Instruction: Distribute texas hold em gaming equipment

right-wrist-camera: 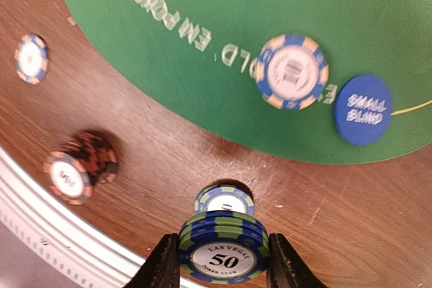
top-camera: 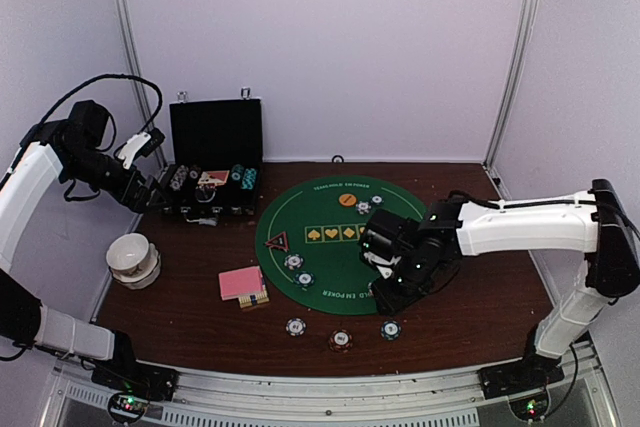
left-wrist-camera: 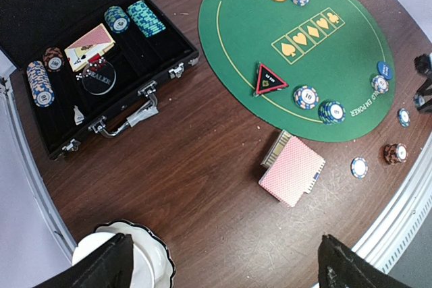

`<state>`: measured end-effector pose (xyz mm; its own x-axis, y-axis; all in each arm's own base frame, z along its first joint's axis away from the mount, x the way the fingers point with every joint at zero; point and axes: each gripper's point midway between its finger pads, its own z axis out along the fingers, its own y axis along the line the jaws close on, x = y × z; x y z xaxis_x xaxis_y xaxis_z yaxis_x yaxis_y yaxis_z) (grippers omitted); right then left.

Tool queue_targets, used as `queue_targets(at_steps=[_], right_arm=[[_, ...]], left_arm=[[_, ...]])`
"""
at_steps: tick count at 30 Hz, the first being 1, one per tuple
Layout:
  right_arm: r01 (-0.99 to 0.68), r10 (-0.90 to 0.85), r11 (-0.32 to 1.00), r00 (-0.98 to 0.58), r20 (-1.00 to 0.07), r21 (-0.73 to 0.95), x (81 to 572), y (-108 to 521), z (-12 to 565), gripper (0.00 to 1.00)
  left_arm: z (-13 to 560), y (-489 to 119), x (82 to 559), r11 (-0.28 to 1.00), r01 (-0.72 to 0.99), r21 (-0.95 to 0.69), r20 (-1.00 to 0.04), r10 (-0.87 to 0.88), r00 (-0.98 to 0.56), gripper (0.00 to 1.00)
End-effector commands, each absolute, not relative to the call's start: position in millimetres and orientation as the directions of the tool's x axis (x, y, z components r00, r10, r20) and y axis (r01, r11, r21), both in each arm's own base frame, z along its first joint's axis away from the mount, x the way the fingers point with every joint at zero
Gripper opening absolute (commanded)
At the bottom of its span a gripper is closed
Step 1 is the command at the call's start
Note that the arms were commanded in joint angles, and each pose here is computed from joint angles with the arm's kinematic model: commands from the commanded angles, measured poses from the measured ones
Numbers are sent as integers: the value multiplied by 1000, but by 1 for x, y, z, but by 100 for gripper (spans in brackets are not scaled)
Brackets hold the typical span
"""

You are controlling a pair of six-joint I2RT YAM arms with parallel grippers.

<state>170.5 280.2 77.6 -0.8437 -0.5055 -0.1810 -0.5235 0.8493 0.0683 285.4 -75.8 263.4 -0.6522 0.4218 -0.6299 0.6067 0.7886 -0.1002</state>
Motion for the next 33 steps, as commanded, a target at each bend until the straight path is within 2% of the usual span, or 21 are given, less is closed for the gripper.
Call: queue_targets(at_steps=[1, 6, 12, 18, 30, 33], right_arm=[[-494, -472, 870, -838, -273, 13, 202, 264, 122, 6], [-376, -368, 926, -882, -296, -32, 248, 228, 126, 6], [-252, -252, 967, -930, -267, -34, 287, 201, 91, 6], [-225, -224, 974, -944, -242, -21, 306, 206, 54, 6], [-176, -178, 984, -957, -231, -27, 322, 194, 26, 6], [-188, -186, 982, -962, -202, -9, 316, 196, 19, 11]], left_arm=[[279, -77, 285, 778, 625, -64, -662, 436, -610, 98], [277, -77, 285, 779, 624, -64, -657, 438, -613, 98], [275, -77, 285, 778, 625, -68, -653, 439, -617, 98], [273, -77, 285, 774, 629, -69, -650, 444, -617, 98], [271, -76, 283, 774, 630, -69, -642, 449, -621, 98], [273, -76, 282, 773, 631, -66, -646, 449, -618, 98]])
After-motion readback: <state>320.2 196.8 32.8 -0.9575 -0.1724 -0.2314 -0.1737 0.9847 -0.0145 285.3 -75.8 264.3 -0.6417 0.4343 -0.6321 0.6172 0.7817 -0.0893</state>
